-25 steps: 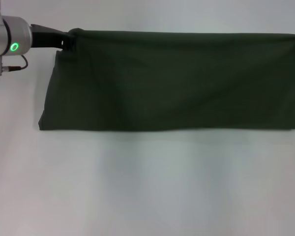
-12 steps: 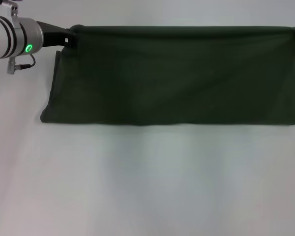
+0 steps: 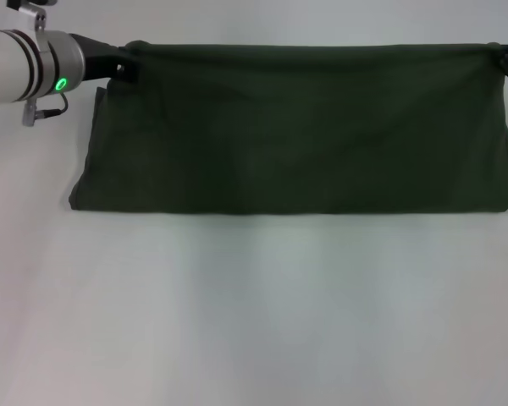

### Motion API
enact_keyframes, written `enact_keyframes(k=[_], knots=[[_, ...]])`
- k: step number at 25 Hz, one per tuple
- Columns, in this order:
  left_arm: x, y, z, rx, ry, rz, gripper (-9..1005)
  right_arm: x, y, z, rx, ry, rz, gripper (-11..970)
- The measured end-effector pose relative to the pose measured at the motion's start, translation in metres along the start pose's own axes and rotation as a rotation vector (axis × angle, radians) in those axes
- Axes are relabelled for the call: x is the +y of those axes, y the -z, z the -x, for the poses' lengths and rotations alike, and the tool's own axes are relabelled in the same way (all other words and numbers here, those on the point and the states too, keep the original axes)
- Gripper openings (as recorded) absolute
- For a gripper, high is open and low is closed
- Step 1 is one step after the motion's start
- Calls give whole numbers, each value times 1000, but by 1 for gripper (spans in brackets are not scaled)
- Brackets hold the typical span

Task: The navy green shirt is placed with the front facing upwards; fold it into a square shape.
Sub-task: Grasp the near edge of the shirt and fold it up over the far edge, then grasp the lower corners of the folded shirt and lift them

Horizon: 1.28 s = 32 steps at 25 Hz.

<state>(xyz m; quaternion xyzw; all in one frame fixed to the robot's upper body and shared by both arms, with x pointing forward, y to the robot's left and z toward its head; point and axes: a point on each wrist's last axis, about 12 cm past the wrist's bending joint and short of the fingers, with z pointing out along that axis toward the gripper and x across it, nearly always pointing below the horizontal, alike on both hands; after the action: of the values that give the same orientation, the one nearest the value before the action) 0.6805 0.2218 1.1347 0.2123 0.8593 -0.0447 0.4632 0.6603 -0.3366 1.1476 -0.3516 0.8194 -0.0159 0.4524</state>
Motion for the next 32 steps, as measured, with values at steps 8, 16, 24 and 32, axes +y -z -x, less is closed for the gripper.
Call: enact_keyframes(k=[8, 16, 24, 32], knots=[[-5, -8, -3, 9, -22, 17, 27, 3, -8, -2, 19, 3, -7, 68], [12, -7, -6, -11, 23, 88, 69, -3, -16, -6, 48, 12, -31, 167], [12, -7, -10, 2, 16, 88, 306, -2, -19, -6, 56, 28, -61, 412], [10, -1, -12, 20, 37, 23, 654, 0, -12, -13, 38, -15, -42, 695]])
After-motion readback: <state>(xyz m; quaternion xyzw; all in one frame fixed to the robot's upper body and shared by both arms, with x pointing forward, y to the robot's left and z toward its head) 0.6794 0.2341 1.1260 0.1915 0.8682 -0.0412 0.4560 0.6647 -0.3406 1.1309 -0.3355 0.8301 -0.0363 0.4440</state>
